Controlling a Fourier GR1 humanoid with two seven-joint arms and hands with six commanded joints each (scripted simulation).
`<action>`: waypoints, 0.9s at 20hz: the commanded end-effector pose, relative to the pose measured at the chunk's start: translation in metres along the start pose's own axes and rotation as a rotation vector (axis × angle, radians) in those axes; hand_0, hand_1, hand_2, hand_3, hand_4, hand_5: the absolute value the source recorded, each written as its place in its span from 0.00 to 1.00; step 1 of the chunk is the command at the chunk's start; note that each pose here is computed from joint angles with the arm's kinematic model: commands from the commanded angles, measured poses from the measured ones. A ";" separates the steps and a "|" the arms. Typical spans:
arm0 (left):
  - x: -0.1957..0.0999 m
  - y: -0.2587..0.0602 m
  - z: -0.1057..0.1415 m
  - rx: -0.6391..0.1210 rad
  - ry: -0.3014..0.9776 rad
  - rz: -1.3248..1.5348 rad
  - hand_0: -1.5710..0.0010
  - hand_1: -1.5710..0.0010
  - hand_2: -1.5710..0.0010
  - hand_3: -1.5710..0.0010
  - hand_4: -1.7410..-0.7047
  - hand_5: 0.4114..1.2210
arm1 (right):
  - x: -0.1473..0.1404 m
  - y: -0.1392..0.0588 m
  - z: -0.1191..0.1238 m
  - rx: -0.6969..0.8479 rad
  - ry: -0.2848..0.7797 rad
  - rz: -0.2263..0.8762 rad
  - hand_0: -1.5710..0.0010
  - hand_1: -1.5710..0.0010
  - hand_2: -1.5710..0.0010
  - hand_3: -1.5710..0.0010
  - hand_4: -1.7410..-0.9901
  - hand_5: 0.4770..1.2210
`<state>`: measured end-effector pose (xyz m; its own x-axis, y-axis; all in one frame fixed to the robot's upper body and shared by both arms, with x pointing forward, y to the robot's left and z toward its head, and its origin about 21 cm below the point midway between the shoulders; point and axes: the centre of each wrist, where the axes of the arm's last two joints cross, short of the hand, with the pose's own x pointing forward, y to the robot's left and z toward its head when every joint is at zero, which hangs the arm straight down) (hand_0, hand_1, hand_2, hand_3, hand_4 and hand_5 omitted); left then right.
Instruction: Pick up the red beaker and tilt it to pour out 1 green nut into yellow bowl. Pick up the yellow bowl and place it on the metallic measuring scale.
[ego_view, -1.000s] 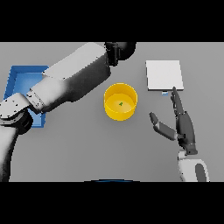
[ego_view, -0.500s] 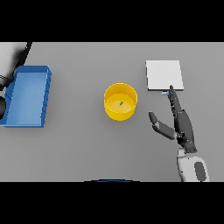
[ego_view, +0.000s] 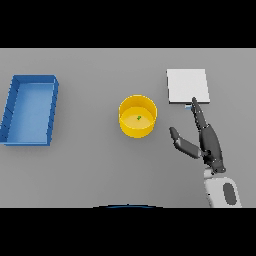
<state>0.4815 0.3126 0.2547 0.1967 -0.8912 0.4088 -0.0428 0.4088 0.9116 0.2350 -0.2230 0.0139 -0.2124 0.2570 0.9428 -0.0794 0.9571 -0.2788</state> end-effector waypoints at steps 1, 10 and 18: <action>-0.010 -0.007 0.000 0.010 0.042 0.058 0.00 0.00 0.00 0.00 0.00 1.00 | -0.001 0.002 -0.002 0.005 0.015 -0.001 1.00 1.00 1.00 1.00 0.81 0.21; -0.101 -0.103 0.028 0.005 0.248 0.375 0.00 0.00 0.00 0.00 0.00 1.00 | -0.004 -0.001 0.004 0.011 0.008 -0.012 1.00 1.00 1.00 1.00 0.78 0.27; -0.112 -0.130 0.080 -0.023 0.350 0.448 0.00 0.00 0.00 0.00 0.08 0.56 | -0.004 0.000 0.006 0.021 0.009 -0.011 1.00 1.00 1.00 1.00 0.78 0.26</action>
<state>0.3866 0.3429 0.0935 0.4758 -0.5140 0.7137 -0.1755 0.7396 0.6497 0.2299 -0.2247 0.0085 -0.2029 0.2479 0.9473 -0.1019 0.9568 -0.2722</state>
